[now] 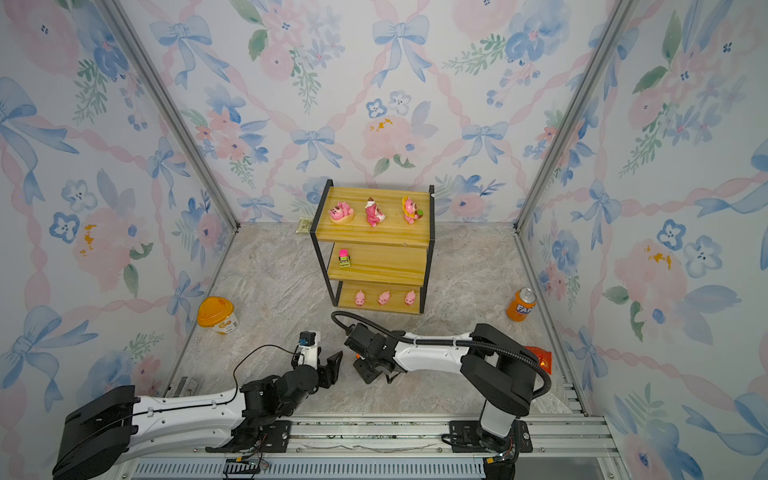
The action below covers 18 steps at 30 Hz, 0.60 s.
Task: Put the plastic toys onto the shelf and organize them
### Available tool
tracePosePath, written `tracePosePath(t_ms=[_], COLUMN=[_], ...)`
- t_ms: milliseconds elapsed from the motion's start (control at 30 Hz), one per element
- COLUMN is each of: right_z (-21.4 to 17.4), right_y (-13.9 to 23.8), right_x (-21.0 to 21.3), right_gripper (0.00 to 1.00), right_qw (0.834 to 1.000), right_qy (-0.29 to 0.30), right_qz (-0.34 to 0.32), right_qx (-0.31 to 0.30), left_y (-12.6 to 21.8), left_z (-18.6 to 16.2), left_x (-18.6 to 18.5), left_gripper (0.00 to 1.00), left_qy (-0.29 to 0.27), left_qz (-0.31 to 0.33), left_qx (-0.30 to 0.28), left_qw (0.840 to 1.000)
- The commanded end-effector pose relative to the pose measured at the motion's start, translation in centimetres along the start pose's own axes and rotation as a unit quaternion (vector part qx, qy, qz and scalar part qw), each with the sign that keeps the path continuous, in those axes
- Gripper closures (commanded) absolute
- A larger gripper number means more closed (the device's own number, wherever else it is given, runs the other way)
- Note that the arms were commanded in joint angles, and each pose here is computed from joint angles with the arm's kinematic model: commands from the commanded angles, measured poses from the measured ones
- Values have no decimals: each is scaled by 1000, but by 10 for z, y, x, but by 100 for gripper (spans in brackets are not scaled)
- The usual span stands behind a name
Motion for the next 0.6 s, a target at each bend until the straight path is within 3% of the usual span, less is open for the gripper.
tracePosePath(t_ms=[0, 567], right_z=[0, -1], right_y=[-6, -20], right_x=[-2, -17], right_gripper=[59, 61], right_qw=[1000, 1000], right_qy=[2, -1], right_qz=[0, 1], right_qx=[3, -8], left_y=[-1, -3], left_z=[-4, -7], left_x=[4, 4], left_gripper=[29, 29], left_qy=[-1, -2], left_qz=[10, 14], left_qx=[1, 7], left_qw=[1000, 1000])
Point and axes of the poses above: each gripper's point midway between its finger pads, its own y axis back along the fingers, its own x axis along the line the jaws close on, z = x × y, the point moved 9 cm from there along y, back along the fingers, and after that the axes turned 3 degrees about -y, right-handed, at the moved point
